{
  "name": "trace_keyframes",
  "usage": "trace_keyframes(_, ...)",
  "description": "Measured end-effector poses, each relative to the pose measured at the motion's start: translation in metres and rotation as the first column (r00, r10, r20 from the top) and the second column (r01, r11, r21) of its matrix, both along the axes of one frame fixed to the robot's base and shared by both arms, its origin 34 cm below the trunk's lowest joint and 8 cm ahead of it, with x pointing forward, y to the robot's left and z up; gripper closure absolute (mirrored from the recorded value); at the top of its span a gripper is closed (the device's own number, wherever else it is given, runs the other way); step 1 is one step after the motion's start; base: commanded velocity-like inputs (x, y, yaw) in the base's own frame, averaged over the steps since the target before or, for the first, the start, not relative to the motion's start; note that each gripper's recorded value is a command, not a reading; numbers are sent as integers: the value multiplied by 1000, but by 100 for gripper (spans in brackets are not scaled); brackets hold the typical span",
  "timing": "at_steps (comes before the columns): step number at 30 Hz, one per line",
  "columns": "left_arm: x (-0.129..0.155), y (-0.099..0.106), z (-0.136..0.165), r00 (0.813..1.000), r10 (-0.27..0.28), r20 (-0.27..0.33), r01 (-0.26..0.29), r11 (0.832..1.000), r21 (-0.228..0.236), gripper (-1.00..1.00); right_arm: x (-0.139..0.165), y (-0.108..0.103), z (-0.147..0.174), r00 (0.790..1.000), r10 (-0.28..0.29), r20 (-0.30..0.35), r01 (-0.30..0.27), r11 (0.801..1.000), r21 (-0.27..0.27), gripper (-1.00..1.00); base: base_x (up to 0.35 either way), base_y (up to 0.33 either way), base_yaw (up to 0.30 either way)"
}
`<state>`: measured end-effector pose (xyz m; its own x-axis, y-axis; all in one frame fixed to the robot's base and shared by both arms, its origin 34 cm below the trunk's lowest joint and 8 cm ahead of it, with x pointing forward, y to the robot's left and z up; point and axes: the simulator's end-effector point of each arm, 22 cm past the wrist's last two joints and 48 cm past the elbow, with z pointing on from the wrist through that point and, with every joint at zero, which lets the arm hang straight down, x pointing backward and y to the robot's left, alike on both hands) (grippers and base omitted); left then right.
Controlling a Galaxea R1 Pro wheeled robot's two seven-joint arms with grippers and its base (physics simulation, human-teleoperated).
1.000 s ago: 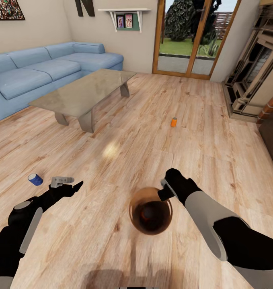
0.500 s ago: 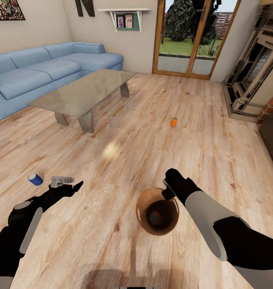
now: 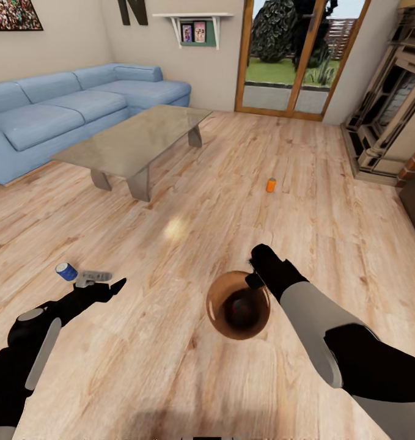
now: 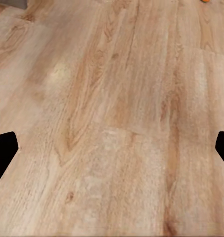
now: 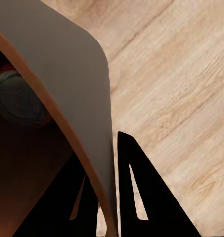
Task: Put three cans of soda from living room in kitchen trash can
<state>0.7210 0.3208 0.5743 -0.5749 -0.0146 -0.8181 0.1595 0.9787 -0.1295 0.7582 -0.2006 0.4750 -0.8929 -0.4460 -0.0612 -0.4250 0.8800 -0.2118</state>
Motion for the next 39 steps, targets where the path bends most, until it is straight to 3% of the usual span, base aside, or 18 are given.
trace_keyframes(2,3,5,-4,999,8,33,-8,1000,12,-100,-4,15,-2,999,-39,-17,40,996,81,100,-84,214,0)
trace_keyframes(4,2,11,-14,999,20,39,-21,1000,18,-100,-9,38,-4,995,-87,-48,95,976,195,100,-56,248,0)
trace_keyframes(6,-2,18,-26,999,40,29,-41,999,27,-100,-15,71,-1,984,-146,-102,173,924,343,100,-31,277,0)
trace_keyframes(7,-3,20,-31,999,45,23,-46,999,29,-100,-17,83,2,979,-162,-123,198,897,395,100,-18,294,0)
trace_keyframes(8,-6,22,-38,998,54,11,-54,998,31,-100,-16,86,3,978,-168,-127,206,889,408,100,-14,299,0)
trace_keyframes(9,-7,23,-41,998,57,7,-57,998,32,-100,-16,80,1,980,-161,-119,195,902,385,100,-9,305,0)
trace_keyframes(11,-9,25,-46,998,63,-2,-63,998,32,-100,-13,57,-3,989,-127,-78,144,947,287,100,-7,309,-4)
trace_keyframes(13,-10,26,-48,998,65,-5,-65,997,31,-100,-9,45,-4,991,-120,-57,130,961,242,100,-4,312,-38)
trace_keyframes(18,-11,26,-50,998,67,-8,-67,997,28,-100,-15,66,-1,981,-163,-108,191,916,352,100,-2,317,-150)
trace_keyframes(22,-10,27,-49,998,67,-4,-67,997,27,-100,-11,45,-4,985,-151,-79,167,944,284,100,0,320,-209)
trace_keyframes(24,-10,26,-48,998,67,-2,-67,997,26,-100,-12,47,-4,982,-165,-87,184,936,300,100,0,320,-222)
trace_keyframes(27,-9,26,-48,998,67,0,-67,997,26,-100,-13,53,-3,970,-213,-120,242,900,363,100,0,320,-228)
trace_keyframes(32,-9,26,-49,998,66,-2,-66,998,25,-100,-11,24,-9,972,-212,-97,232,927,295,100,0,320,-230)
trace_keyframes(35,-10,26,-50,998,66,-3,-66,998,25,-100,-13,13,-11,964,-242,-113,265,914,306,100,0,320,-220)
trace_keyframes(36,-10,26,-50,998,66,-3,-66,998,25,-100,-16,7,-14,955,-264,-133,293,901,318,100,0,320,-206)
trace_keyframes(39,-10,26,-52,998,66,-6,-66,997,25,-100,-31,-14,-27,940,-288,-180,332,895,298,100,0,320,-192)
